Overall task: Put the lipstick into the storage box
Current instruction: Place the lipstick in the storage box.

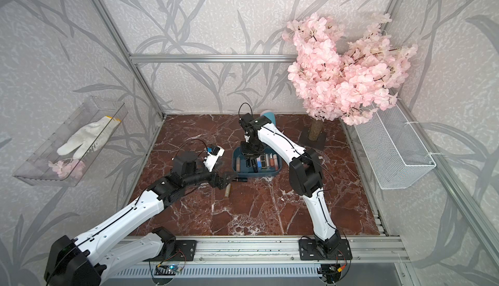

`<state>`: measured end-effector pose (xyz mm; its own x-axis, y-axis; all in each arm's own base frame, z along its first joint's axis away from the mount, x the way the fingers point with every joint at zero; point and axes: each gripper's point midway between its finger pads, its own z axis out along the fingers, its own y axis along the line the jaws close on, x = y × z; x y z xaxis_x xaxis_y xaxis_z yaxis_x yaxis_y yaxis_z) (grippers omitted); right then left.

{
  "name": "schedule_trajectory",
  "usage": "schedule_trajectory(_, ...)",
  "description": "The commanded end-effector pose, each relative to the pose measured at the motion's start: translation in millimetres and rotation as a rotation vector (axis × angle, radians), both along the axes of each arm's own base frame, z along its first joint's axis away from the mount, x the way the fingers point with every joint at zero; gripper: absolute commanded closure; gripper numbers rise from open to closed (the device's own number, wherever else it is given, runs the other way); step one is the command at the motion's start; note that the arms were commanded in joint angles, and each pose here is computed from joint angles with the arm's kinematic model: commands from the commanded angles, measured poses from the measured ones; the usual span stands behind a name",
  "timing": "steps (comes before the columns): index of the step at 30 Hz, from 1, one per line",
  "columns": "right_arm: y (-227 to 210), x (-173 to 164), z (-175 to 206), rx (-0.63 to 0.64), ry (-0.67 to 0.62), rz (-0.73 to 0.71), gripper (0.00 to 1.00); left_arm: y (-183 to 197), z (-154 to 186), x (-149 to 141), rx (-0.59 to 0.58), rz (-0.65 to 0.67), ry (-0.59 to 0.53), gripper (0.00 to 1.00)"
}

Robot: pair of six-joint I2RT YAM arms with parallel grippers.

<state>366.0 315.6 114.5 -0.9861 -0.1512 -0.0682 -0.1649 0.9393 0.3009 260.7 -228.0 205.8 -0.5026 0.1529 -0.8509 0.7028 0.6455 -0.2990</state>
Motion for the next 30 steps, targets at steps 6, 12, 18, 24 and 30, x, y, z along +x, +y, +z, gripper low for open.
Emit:
schedule_trajectory(6, 0.9, 7.1, -25.6, -0.030, 0.054, 0.011, 0.87, -2.9, 18.3, 13.1, -0.146, -0.004, 0.040, 0.00)
schedule_trajectory(12, -2.5, 9.5, -43.0, -0.059, 0.074, 0.012, 0.87, -2.0, 9.1, 10.1, -0.144, -0.002, 0.068, 0.00)
schedule_trajectory(18, -7.3, 8.0, -57.4, -0.093, 0.092, 0.023, 0.87, -0.4, 4.7, 6.9, -0.125, -0.008, 0.069, 0.00)
schedule_trajectory(24, -11.7, 8.0, -67.1, -0.121, 0.097, 0.027, 0.87, -0.7, 5.2, 6.6, -0.123, -0.014, 0.063, 0.00)
schedule_trajectory(30, -18.1, 7.6, -77.2, -0.160, 0.099, 0.035, 0.87, -1.0, 3.8, 3.0, -0.104, -0.034, 0.058, 0.00)
